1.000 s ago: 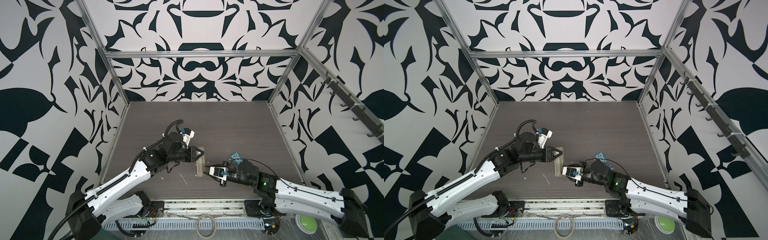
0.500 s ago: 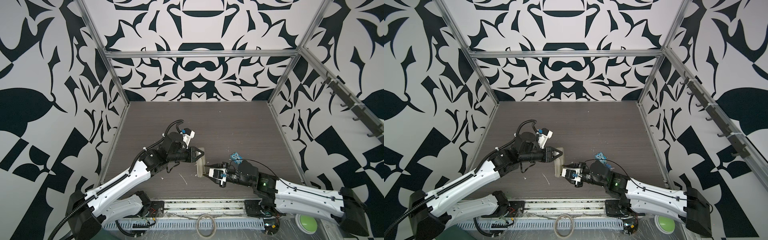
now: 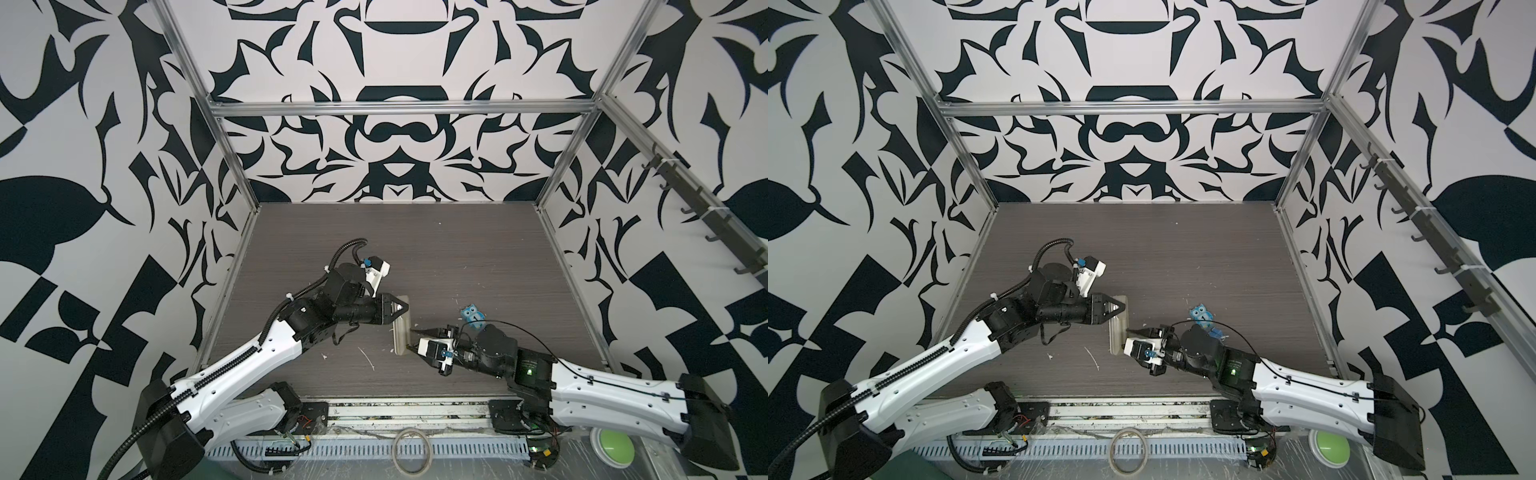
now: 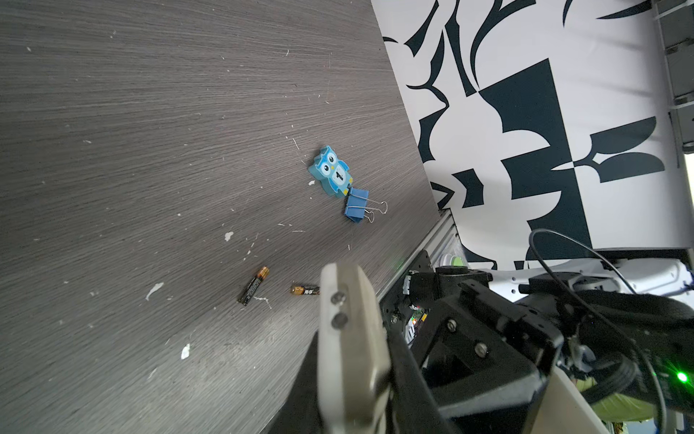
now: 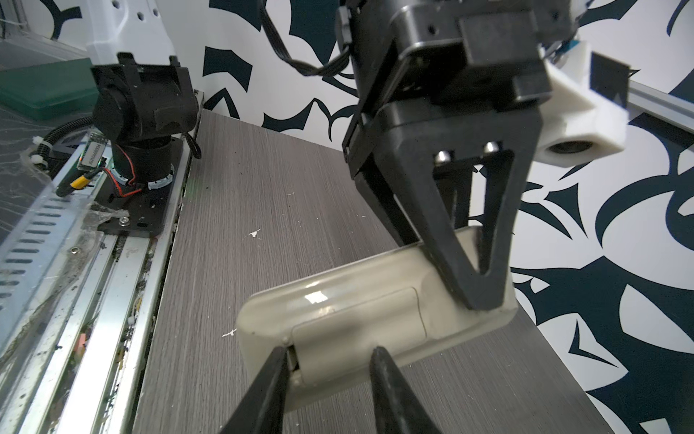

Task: Load the batteries into the remote control

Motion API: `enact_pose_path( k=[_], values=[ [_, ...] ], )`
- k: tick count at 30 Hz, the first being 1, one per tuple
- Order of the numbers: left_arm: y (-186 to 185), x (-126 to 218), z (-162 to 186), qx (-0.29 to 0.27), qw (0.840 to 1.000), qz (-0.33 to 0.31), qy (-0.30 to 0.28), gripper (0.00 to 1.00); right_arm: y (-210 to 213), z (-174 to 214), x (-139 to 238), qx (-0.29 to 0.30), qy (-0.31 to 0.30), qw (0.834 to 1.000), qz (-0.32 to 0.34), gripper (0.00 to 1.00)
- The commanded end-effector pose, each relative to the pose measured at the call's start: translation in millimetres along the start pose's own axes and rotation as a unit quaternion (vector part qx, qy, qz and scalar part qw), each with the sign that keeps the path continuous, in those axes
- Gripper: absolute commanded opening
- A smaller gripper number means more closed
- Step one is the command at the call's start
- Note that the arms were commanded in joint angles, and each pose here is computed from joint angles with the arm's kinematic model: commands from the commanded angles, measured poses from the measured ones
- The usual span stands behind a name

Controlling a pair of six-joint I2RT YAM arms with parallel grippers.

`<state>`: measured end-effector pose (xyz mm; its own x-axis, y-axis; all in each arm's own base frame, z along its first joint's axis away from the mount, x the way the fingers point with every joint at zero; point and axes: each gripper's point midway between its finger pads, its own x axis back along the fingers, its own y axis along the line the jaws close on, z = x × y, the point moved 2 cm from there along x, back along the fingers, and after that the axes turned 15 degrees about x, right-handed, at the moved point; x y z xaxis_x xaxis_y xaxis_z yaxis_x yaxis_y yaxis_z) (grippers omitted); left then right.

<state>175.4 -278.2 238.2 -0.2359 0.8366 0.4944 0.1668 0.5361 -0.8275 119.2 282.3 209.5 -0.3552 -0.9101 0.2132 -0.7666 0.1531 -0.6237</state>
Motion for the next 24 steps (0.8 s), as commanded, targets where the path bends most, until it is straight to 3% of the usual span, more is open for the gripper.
enact_pose_path(
  k=[1, 13, 24],
  values=[
    [-12.8, 1.3, 4.6, -0.005, 0.999, 0.028, 0.019, 0.0, -11.8, -6.4, 0.8, 0.006, -0.009, 0.999, 0.03, 0.4],
    [-14.4, 0.3, 5.8, -0.005, 0.999, 0.035, 0.024, 0.0, -6.6, -6.8, -0.6, 0.01, -0.015, 1.0, 0.022, 0.44],
    [-12.1, -1.2, 9.4, 0.0, 0.999, 0.034, 0.035, 0.0, -24.9, 2.5, 3.5, 0.008, 0.017, 0.996, 0.082, 0.43]
  ],
)
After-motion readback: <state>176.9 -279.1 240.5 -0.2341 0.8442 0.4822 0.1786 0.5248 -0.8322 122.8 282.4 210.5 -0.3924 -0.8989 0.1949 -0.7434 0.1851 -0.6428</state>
